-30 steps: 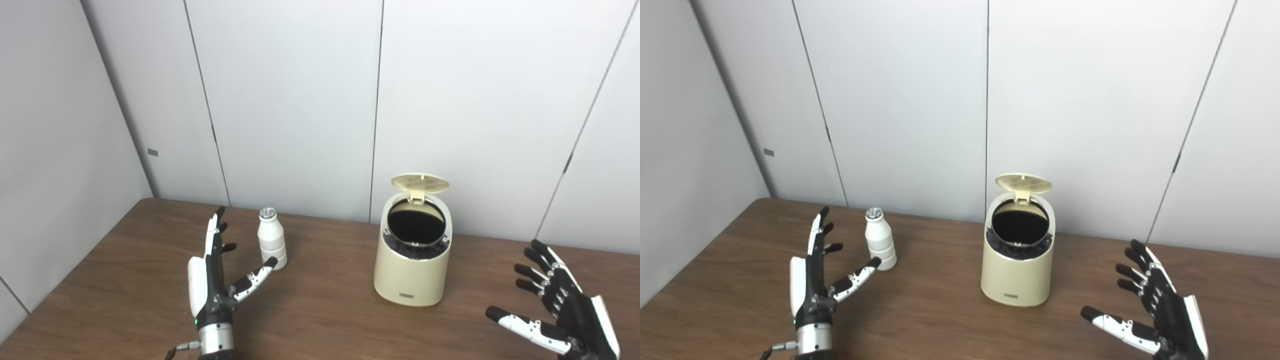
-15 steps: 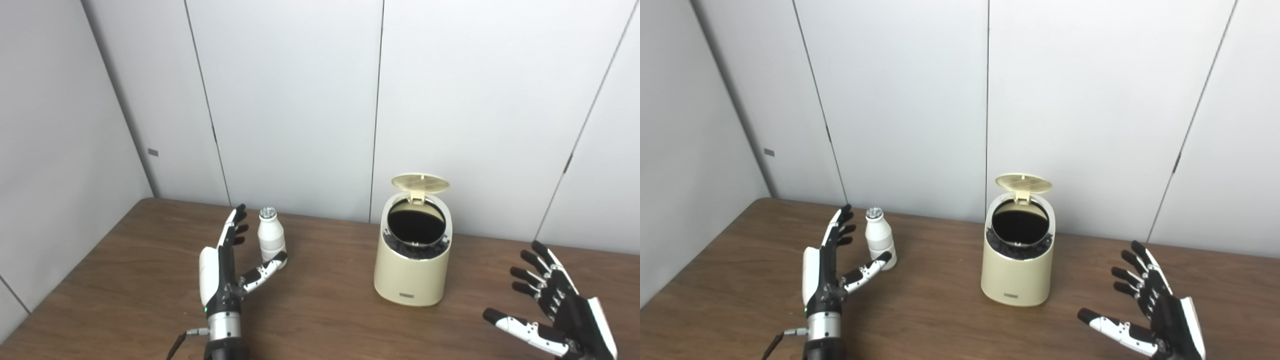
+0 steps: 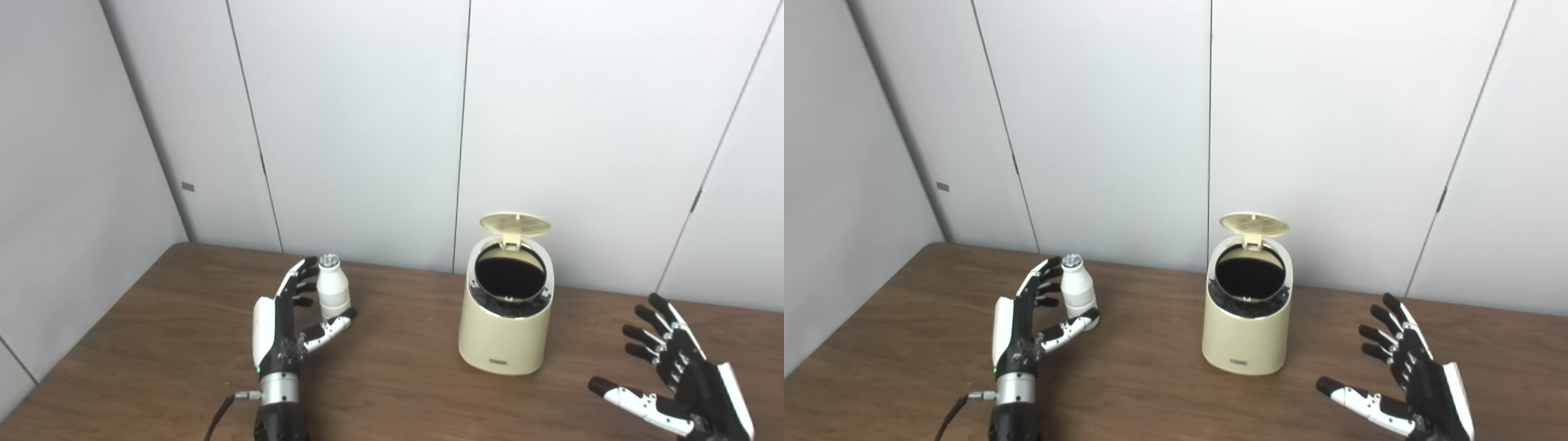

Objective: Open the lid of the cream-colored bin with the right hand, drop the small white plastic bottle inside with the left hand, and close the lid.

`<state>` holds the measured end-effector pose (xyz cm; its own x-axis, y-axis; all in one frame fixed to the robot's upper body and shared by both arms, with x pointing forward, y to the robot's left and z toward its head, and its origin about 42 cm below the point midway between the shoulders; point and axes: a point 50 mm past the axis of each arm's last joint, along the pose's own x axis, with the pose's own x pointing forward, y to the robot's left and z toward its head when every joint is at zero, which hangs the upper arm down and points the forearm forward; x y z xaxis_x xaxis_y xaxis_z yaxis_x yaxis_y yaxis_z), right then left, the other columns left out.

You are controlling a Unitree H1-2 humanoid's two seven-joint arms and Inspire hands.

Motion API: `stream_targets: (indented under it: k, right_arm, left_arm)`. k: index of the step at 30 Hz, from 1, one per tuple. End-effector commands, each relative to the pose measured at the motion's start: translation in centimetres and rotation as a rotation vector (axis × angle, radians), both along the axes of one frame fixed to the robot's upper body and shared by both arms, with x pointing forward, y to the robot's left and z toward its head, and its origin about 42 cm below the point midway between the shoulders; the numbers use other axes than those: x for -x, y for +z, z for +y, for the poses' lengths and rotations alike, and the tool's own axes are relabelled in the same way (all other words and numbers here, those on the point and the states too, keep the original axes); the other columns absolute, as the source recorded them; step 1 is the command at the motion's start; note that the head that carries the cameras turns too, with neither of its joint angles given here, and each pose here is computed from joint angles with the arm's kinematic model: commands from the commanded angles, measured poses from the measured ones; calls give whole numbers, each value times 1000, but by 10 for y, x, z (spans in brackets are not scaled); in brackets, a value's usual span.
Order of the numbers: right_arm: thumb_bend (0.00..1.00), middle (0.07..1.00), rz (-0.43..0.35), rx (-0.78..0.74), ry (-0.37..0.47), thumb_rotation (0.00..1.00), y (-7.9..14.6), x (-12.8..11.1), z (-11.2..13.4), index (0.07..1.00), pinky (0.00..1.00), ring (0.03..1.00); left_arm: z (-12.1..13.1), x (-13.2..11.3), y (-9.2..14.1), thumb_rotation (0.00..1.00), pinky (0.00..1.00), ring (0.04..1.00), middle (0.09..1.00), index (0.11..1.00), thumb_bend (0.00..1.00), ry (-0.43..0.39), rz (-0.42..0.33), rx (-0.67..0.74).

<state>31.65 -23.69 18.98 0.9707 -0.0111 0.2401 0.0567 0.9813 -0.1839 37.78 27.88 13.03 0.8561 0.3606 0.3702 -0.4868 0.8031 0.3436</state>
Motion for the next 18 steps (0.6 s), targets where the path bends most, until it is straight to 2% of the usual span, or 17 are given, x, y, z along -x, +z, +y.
stream_targets:
  k: [1, 9, 18]
  right_arm:
    - [746, 891, -70, -4, 15, 0, 18, -1, 3, 932, 755, 802]
    - [750, 888, -74, 3, 21, 13, 19, -1, 3, 928, 739, 796]
    - [750, 884, -70, 13, 14, 1, 20, 0, 6, 921, 728, 785]
  left_arm:
    - [4, -3, 0, 71, 601, 705, 802, 834, 748, 10, -15, -27]
    - [5, -3, -9, 70, 640, 729, 808, 847, 741, 17, 9, -22]
    - [6, -5, -12, 78, 617, 714, 802, 835, 744, 24, 25, -33]
